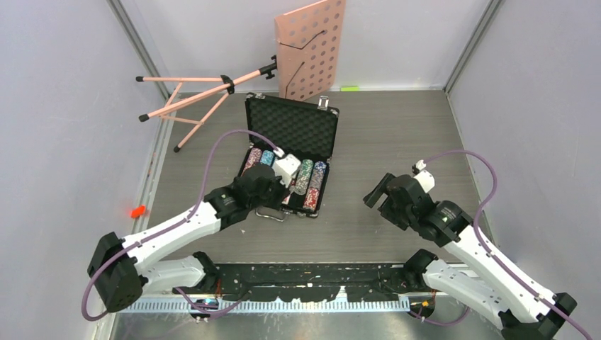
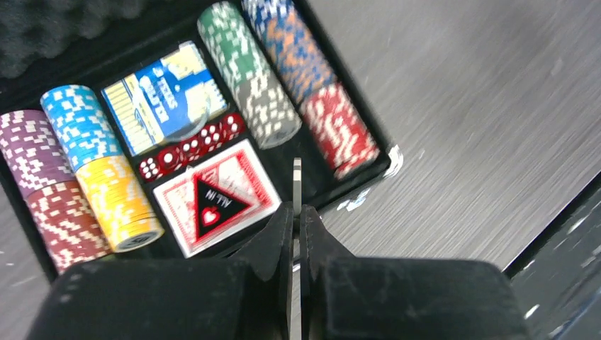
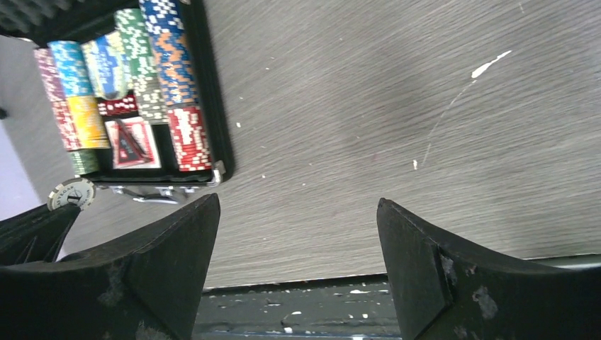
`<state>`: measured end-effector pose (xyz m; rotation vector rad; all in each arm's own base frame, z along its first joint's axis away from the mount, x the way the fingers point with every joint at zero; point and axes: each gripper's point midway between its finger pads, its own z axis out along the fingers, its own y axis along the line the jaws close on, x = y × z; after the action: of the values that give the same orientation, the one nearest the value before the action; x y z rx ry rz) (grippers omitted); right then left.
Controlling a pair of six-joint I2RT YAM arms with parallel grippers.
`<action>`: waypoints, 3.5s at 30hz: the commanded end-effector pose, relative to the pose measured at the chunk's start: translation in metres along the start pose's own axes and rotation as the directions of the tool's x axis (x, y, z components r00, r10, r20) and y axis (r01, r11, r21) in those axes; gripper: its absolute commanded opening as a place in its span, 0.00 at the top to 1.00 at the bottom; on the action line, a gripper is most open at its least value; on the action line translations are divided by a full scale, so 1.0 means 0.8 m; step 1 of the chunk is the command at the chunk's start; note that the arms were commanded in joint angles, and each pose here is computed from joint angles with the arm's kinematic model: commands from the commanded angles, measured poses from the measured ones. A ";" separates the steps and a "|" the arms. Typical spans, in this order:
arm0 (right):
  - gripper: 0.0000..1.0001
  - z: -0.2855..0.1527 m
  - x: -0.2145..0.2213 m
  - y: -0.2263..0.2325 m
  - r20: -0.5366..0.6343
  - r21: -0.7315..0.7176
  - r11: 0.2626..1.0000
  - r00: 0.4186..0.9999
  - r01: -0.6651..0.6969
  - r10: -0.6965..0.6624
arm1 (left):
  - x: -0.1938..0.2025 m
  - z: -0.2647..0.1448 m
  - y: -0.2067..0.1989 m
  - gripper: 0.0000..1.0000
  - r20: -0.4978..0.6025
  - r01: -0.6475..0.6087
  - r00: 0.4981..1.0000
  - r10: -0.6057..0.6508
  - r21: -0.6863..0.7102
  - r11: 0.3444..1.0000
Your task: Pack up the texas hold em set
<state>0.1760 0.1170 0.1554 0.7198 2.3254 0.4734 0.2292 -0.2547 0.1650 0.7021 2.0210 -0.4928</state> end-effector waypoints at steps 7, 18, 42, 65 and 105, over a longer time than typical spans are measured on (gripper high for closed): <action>0.13 -0.002 -0.013 0.009 0.005 0.031 0.993 0.994 0.110 -0.110 | 0.056 0.034 -0.010 1.00 -0.102 -0.510 0.805 0.584 0.383 0.770; 0.14 -0.005 -0.006 0.000 -0.006 0.020 0.994 0.995 0.104 -0.104 | 0.042 0.094 0.011 1.00 -0.095 -0.600 0.758 0.646 0.286 0.747; 0.15 0.010 -0.004 0.003 -0.014 0.031 0.994 0.994 0.109 -0.109 | 0.000 0.073 0.061 0.55 -0.128 -0.604 0.790 0.599 0.001 0.797; 0.45 0.216 -0.235 0.212 -0.068 -0.315 0.944 0.994 -0.104 0.087 | 0.024 -0.130 0.179 0.19 0.352 0.501 0.862 -0.364 -0.486 0.716; 0.98 0.181 0.062 0.209 -0.266 -0.283 0.828 0.789 0.485 -0.553 | 0.038 -0.079 0.135 0.26 0.251 0.624 0.781 -0.571 -0.295 0.724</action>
<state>0.2989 0.2959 0.1108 -0.0865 2.6256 0.6867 0.2349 -0.1296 0.1500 -0.1542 2.1677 -0.4738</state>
